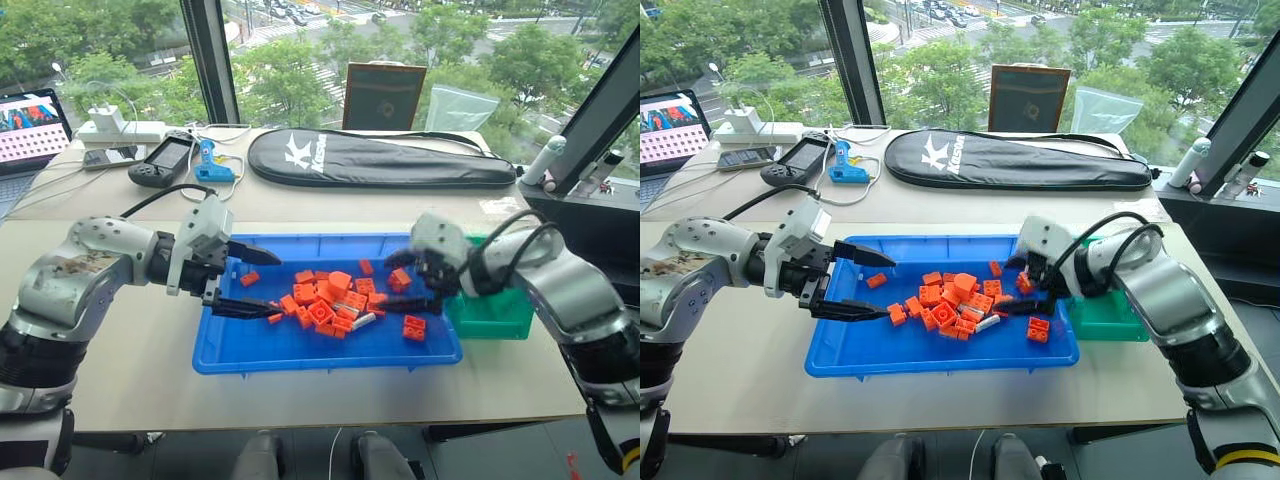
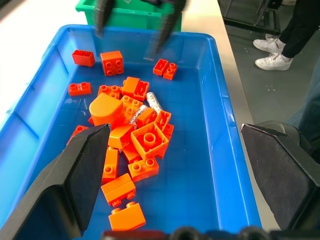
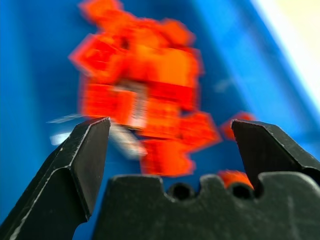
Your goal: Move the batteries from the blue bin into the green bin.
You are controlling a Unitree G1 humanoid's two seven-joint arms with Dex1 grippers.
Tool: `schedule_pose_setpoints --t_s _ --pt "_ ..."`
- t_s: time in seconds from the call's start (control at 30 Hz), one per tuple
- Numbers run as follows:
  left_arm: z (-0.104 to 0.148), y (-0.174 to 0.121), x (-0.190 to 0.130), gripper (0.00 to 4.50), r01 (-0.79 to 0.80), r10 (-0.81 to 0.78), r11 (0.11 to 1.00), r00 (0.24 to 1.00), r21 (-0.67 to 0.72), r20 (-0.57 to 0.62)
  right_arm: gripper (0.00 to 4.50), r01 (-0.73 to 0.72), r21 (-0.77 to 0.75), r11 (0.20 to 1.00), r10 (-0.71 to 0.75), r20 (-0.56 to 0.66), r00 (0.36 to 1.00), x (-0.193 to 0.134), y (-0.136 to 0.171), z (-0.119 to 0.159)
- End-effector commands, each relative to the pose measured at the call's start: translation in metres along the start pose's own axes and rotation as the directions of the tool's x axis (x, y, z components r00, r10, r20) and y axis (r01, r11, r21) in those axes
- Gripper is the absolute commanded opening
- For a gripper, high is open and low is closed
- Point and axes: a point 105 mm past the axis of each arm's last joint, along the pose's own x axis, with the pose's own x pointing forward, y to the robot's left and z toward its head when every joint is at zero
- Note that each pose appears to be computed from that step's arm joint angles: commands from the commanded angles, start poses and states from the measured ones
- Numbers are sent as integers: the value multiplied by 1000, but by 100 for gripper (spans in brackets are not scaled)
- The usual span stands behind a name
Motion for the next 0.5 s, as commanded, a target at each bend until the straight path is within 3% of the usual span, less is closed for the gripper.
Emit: schedule_pose_setpoints --t_s 0.03,0.23,0.33,0.43,0.5 --pt "10 1 0 450 -7 6 997 1000 72 15 449 -55 -17 998 54 -22 998 12 9 -6" --pt "11 2 2 450 -18 17 996 1000 85 18 449 -58 -31 998 55 -66 996 30 0 -20" --pt "10 2 2 450 -30 29 996 1000 83 10 382 -63 -23 998 61 -86 994 36 -2 -29" --pt "9 3 1 450 -38 38 996 999 81 5 285 -79 -32 996 76 -90 993 39 -1 -31" --pt "8 2 1 450 -40 40 996 999 82 1 285 -94 -30 995 91 -101 991 41 0 -32"
